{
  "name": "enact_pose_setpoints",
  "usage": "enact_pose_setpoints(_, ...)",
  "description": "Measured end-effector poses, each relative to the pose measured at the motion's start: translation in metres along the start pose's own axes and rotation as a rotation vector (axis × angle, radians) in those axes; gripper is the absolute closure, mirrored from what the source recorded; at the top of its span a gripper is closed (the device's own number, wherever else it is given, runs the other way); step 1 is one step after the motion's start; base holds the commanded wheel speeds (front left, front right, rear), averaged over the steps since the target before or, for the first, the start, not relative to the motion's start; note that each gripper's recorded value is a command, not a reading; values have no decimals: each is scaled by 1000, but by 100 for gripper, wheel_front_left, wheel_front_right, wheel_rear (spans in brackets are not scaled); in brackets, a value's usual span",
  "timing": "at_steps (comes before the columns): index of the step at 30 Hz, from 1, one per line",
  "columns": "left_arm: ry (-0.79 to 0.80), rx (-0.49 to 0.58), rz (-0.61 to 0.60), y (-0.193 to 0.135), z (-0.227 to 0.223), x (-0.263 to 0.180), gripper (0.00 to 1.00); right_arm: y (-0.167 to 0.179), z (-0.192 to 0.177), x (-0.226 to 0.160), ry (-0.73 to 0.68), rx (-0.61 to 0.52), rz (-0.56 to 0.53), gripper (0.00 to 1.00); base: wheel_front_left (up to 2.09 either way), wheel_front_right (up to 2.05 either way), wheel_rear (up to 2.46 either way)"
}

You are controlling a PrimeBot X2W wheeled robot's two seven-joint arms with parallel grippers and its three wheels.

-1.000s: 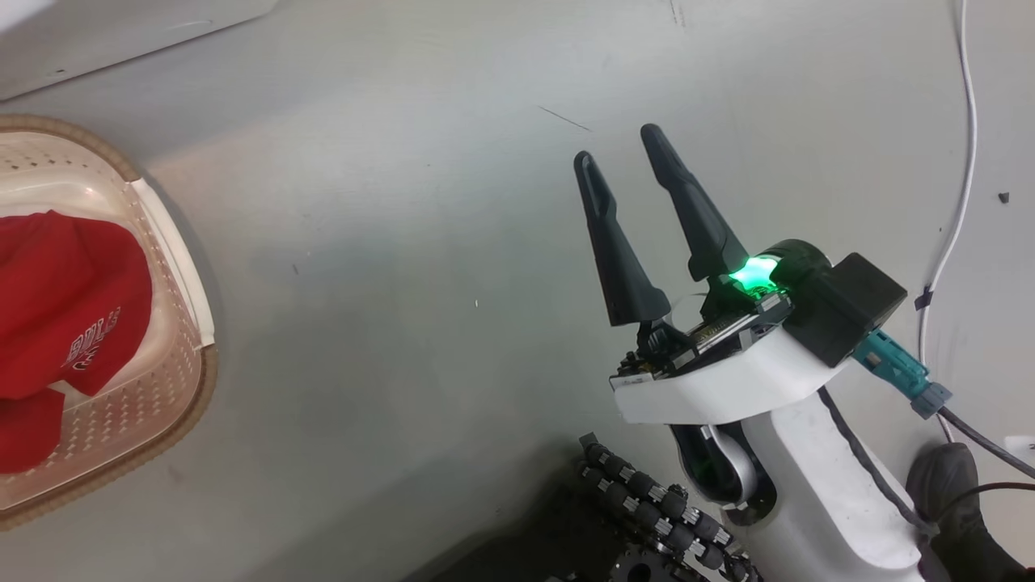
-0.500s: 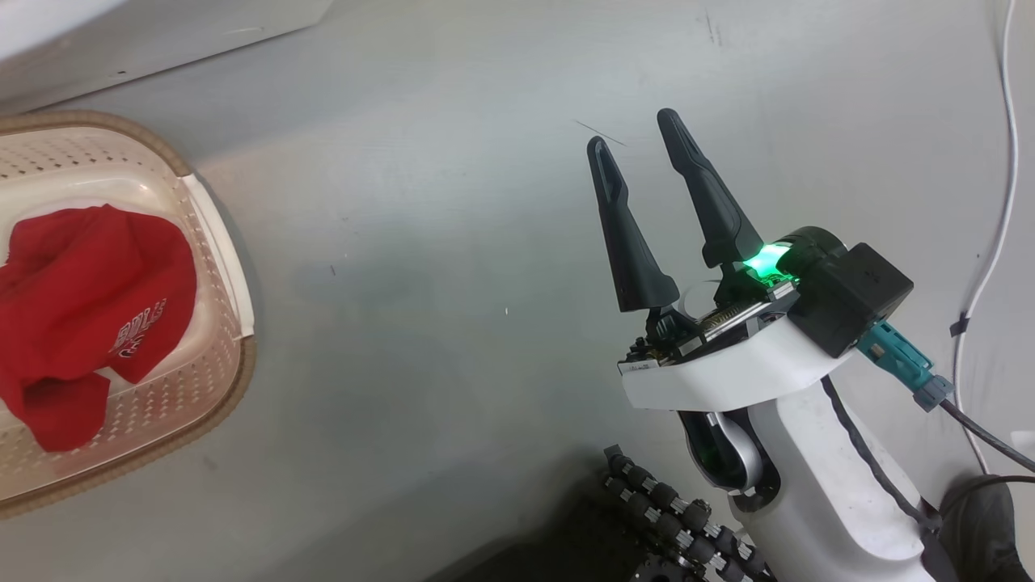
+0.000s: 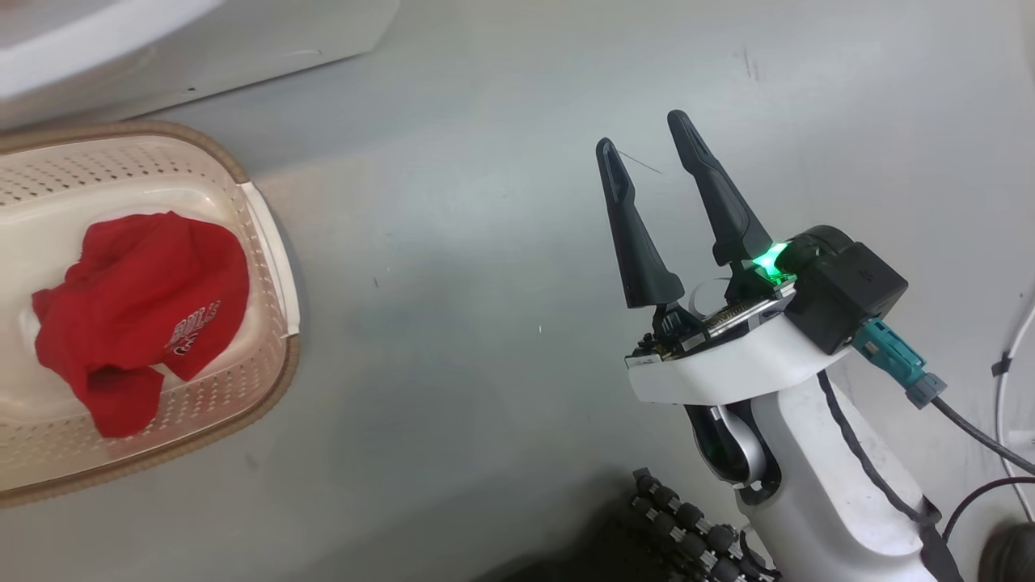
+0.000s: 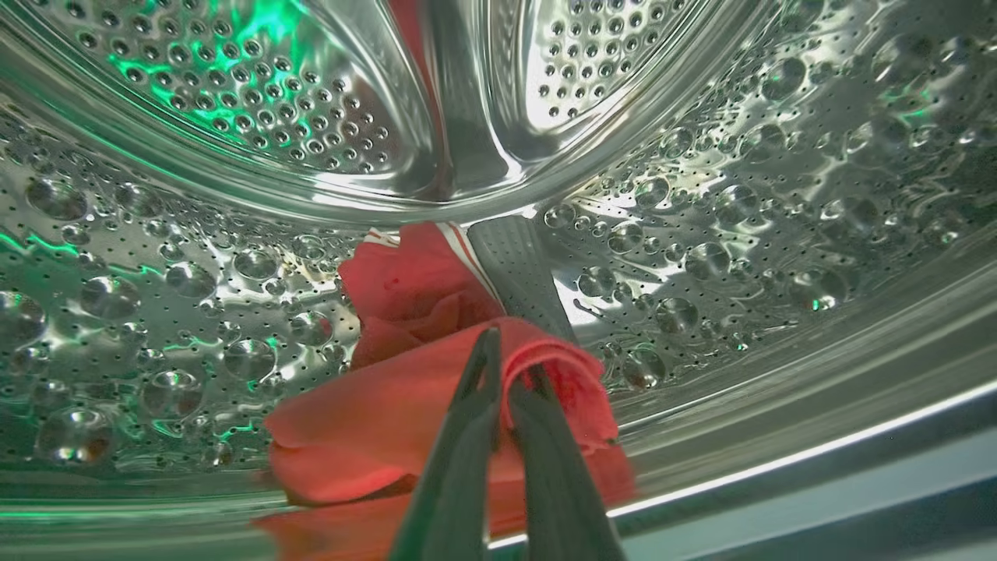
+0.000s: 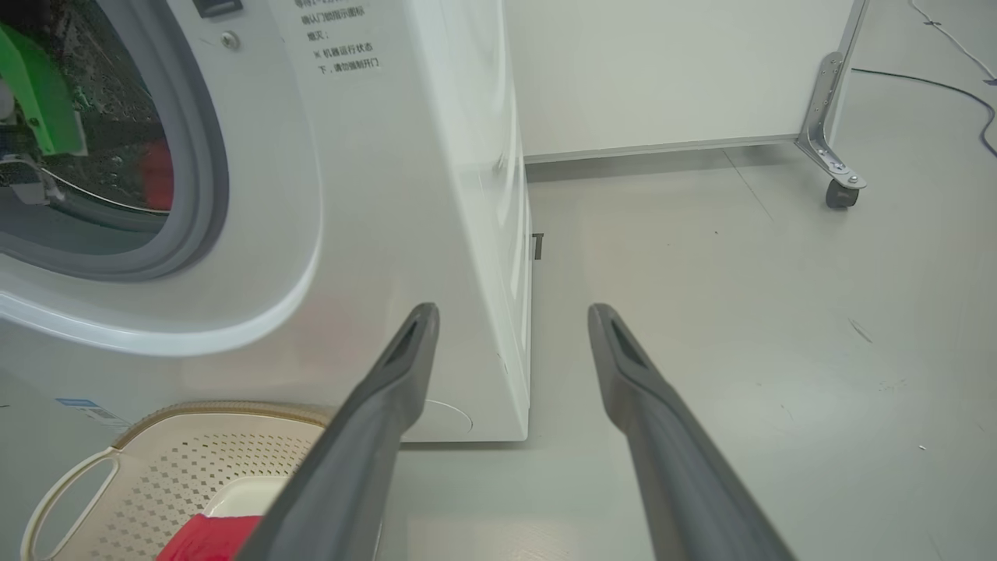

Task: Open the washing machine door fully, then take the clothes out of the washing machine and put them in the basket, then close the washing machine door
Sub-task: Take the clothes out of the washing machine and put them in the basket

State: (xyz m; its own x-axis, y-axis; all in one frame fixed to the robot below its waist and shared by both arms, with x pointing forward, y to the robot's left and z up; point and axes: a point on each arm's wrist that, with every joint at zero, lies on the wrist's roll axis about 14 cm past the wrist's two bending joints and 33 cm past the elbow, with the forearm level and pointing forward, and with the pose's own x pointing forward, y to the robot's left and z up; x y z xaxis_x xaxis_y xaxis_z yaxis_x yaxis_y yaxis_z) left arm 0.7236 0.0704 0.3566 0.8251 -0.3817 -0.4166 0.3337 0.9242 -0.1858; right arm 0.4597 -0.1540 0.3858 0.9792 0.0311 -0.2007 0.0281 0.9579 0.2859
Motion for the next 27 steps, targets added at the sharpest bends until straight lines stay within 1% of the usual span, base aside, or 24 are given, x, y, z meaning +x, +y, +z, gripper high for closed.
enact_pose_setpoints(9, -145, -24, 4, -8, 14, -31, 100, 11, 10, -2, -25, -25, 34, 0, 0, 0, 0)
enact_pose_setpoints(11, -179, -49, -5, -12, 18, -39, 100, 13, 12, -3, -31, -30, 42, 0, 0, 0, 0)
enact_pose_setpoints(15, -242, -64, -2, -17, 23, -57, 100, 20, 17, -7, -40, -46, 66, 0, 0, 0, 0)
enact_pose_setpoints(20, -333, -69, 28, -15, 35, -85, 100, 25, 22, -15, -50, -50, 73, 0, 0, 0, 0)
enact_pose_setpoints(27, -396, -71, 79, -15, 31, -127, 100, 29, 34, -28, -78, -59, 74, 0, 0, 0, 0)
